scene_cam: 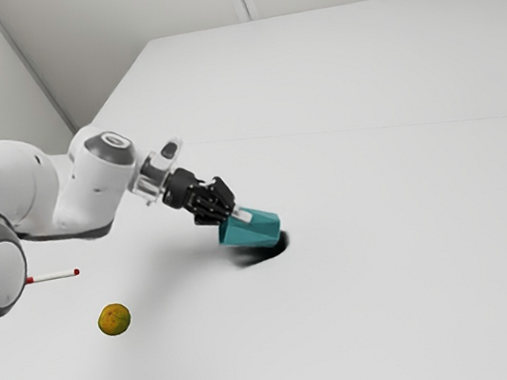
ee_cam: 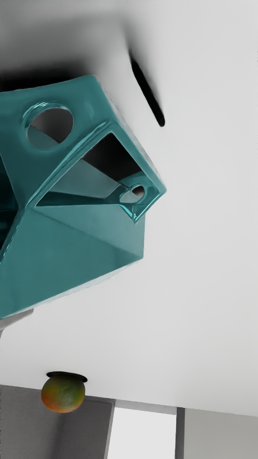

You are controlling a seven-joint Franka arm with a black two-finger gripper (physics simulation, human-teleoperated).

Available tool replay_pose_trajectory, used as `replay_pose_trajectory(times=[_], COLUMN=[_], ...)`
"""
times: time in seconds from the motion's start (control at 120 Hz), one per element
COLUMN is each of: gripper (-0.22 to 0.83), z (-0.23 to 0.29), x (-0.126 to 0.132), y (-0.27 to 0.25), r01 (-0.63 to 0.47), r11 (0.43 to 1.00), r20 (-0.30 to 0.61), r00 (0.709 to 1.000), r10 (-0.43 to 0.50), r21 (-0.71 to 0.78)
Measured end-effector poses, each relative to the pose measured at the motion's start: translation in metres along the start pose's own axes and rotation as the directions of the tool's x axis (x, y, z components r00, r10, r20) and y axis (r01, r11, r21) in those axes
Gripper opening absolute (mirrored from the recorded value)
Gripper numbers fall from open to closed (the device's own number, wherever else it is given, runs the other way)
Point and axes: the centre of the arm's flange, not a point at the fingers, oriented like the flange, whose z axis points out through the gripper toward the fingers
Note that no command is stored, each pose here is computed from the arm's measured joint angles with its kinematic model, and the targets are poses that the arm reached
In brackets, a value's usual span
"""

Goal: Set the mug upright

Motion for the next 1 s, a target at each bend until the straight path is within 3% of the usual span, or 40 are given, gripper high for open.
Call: replay_pose_trajectory(times=[0.233, 0.433, 0.6, 0.808, 1.0], gripper=[-0.17, -0.17, -0.17, -0.17, -0.17], z=[-0.028, -0.046, -0.053, -0.052, -0.055], x=[-0.005, -0.011, -0.014, -0.035, -0.031], y=[0.009, 0.031, 0.044, 0.037, 0.048], r01=[-0.064, -0.165, -0.238, -0.259, -0.313], r11=[0.991, 0.944, 0.877, 0.801, 0.701], r20=[0.024, 0.050, 0.093, 0.164, 0.223], r00=[0.998, 0.986, 0.971, 0.966, 0.950], r10=[0.061, 0.157, 0.219, 0.202, 0.220], r21=[0.113, 0.286, 0.419, 0.540, 0.641])
